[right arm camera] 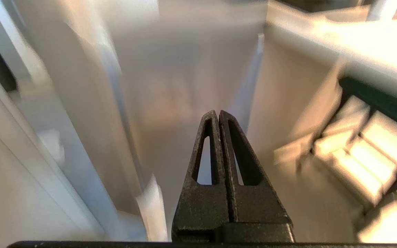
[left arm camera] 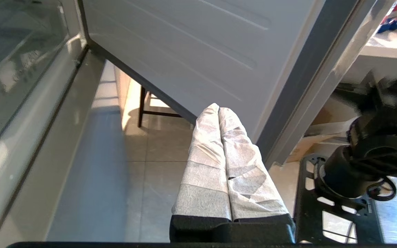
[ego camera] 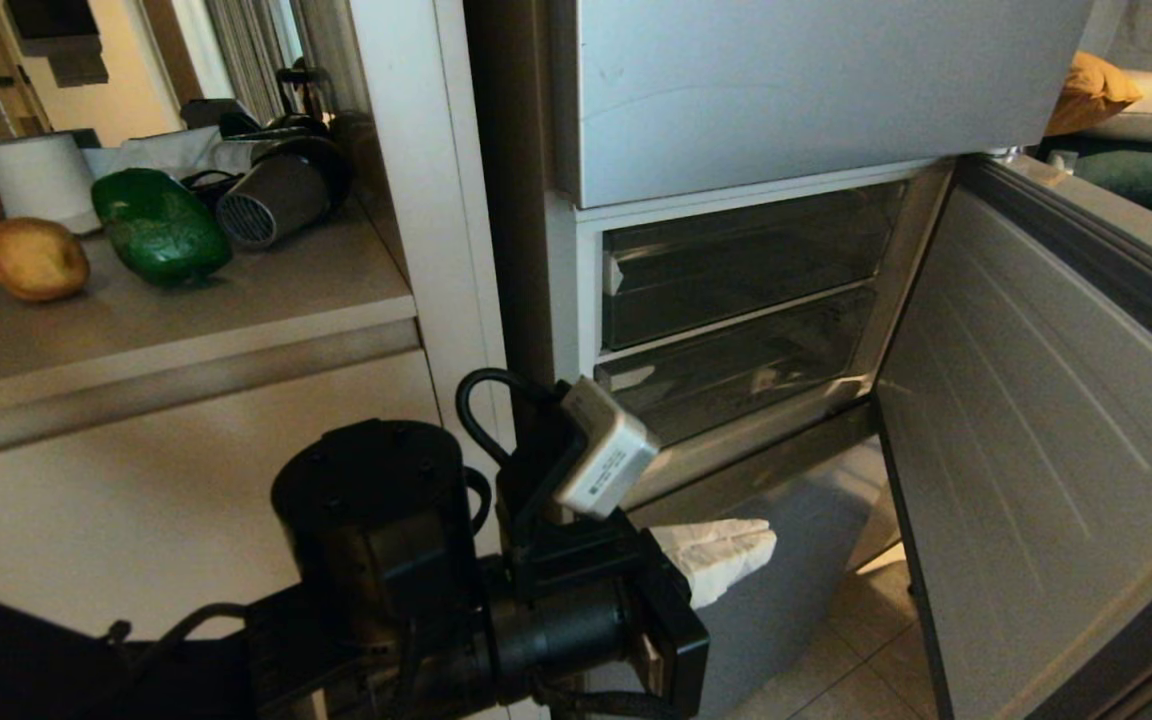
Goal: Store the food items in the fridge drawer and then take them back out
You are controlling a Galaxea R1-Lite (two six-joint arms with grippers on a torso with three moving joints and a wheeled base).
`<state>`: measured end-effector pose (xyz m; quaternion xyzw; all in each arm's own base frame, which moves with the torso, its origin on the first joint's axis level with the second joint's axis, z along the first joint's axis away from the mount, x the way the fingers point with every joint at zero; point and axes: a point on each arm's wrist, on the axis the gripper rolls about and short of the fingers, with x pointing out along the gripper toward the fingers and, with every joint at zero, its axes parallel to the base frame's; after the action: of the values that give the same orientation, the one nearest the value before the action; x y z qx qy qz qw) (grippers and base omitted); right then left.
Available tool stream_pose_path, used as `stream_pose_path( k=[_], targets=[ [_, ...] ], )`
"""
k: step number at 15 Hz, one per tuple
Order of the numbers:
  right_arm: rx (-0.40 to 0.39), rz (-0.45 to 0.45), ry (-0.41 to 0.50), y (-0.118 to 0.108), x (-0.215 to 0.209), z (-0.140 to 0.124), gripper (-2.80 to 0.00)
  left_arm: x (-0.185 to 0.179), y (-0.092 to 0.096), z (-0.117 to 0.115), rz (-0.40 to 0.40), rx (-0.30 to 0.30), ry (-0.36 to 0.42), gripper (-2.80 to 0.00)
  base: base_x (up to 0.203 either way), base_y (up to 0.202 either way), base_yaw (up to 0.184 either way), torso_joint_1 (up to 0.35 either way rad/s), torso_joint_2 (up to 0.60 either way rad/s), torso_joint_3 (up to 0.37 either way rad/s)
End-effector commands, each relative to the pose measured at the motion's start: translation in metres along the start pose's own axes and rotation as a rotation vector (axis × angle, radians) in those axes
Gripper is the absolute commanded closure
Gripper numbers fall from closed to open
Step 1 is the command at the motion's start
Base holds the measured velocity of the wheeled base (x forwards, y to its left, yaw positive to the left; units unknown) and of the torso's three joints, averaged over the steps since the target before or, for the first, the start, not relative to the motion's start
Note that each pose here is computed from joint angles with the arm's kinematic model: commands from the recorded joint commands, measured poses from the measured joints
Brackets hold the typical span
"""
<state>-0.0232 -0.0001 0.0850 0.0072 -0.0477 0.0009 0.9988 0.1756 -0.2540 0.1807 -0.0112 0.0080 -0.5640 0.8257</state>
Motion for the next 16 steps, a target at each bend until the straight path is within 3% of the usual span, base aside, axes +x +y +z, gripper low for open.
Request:
stream_pose_path(
  k=[1, 4, 8, 9, 11, 15, 16],
  targets=[
    [-0.012, 0.0, -0.162, 0.0, -0.002, 0.018, 0.0, -0.002, -0.001, 0.003, 0.006, 0.008, -0.014, 0.0, 0.0, 0.0, 0.0, 0.0, 0.0, 0.0],
    [-0.114, -0.054, -0.429, 0.0, -0.02, 0.068, 0.0, 0.0, 0.0, 0.003, 0.008, 0.008, -0.013, 0.0, 0.0, 0.0, 0.0, 0.0, 0.0, 0.0],
    [-0.132, -0.095, -0.715, 0.001, -0.067, 0.138, 0.0, 0.001, 0.001, 0.003, 0.009, 0.009, -0.017, 0.0, 0.0, 0.0, 0.0, 0.0, 0.0, 0.0],
    [-0.154, -0.039, -0.706, 0.002, -0.07, 0.142, 0.0, 0.002, 0.001, 0.003, 0.009, 0.008, -0.016, 0.0, 0.0, 0.0, 0.0, 0.0, 0.0, 0.0],
    [-0.176, 0.101, -0.59, 0.005, -0.063, 0.132, 0.0, 0.001, 0.001, 0.003, 0.011, 0.008, -0.016, 0.0, 0.0, 0.0, 0.0, 0.0, 0.0, 0.0],
    [0.026, 0.426, -0.281, 0.01, -0.048, 0.102, 0.0, 0.001, 0.002, 0.004, 0.015, 0.008, -0.017, 0.0, 0.0, 0.0, 0.0, 0.0, 0.0, 0.0],
    [0.041, 0.44, -0.237, 0.011, -0.043, 0.094, 0.0, 0.001, 0.002, 0.004, 0.015, 0.009, -0.017, 0.0, 0.0, 0.0, 0.0, 0.0, 0.0, 0.0]
  ],
)
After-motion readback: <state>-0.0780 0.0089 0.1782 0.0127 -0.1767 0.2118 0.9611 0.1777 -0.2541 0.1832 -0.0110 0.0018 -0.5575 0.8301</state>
